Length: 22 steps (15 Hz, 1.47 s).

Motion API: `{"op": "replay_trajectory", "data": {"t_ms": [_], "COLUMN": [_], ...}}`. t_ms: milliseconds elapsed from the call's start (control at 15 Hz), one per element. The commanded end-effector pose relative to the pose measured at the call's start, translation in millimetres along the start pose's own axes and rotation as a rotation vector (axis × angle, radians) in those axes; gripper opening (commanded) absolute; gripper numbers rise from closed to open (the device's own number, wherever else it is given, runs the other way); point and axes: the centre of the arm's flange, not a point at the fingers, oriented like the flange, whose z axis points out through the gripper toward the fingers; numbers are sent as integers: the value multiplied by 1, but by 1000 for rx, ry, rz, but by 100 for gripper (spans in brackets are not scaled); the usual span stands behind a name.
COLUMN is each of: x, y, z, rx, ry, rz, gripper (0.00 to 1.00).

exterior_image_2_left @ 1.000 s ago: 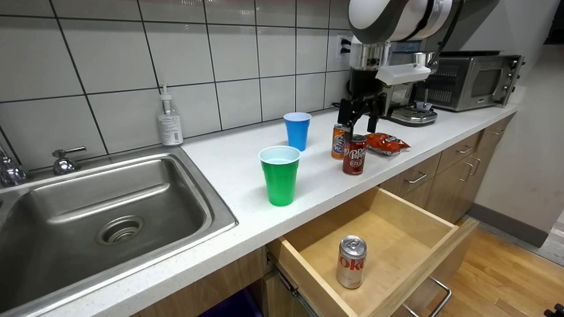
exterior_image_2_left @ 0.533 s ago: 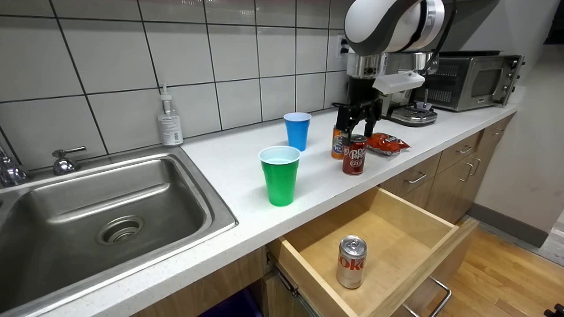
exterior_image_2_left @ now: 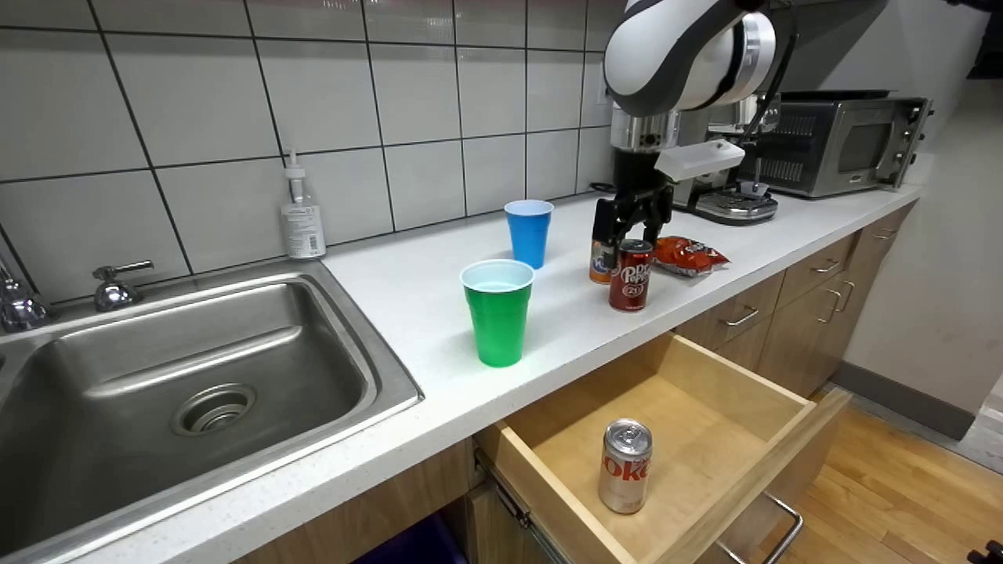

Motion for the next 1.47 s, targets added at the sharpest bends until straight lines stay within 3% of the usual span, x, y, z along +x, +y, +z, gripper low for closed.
{"op": "replay_trajectory", "data": {"t_ms": [0, 333, 400, 467, 667, 800, 1400], "x": [12, 15, 15, 15, 16, 17, 3], "y": [3, 3, 3, 3, 4, 4, -1], "z": [4, 9, 9, 9, 9, 9, -4], "rx": [-11, -12, -13, -14, -15, -16, -15], "ry": [4, 0, 3, 4, 7, 9, 29], "rz": [-30, -37, -38, -39, -42, -44, -74], "gripper": [100, 100, 75, 74, 49, 38, 38]}}
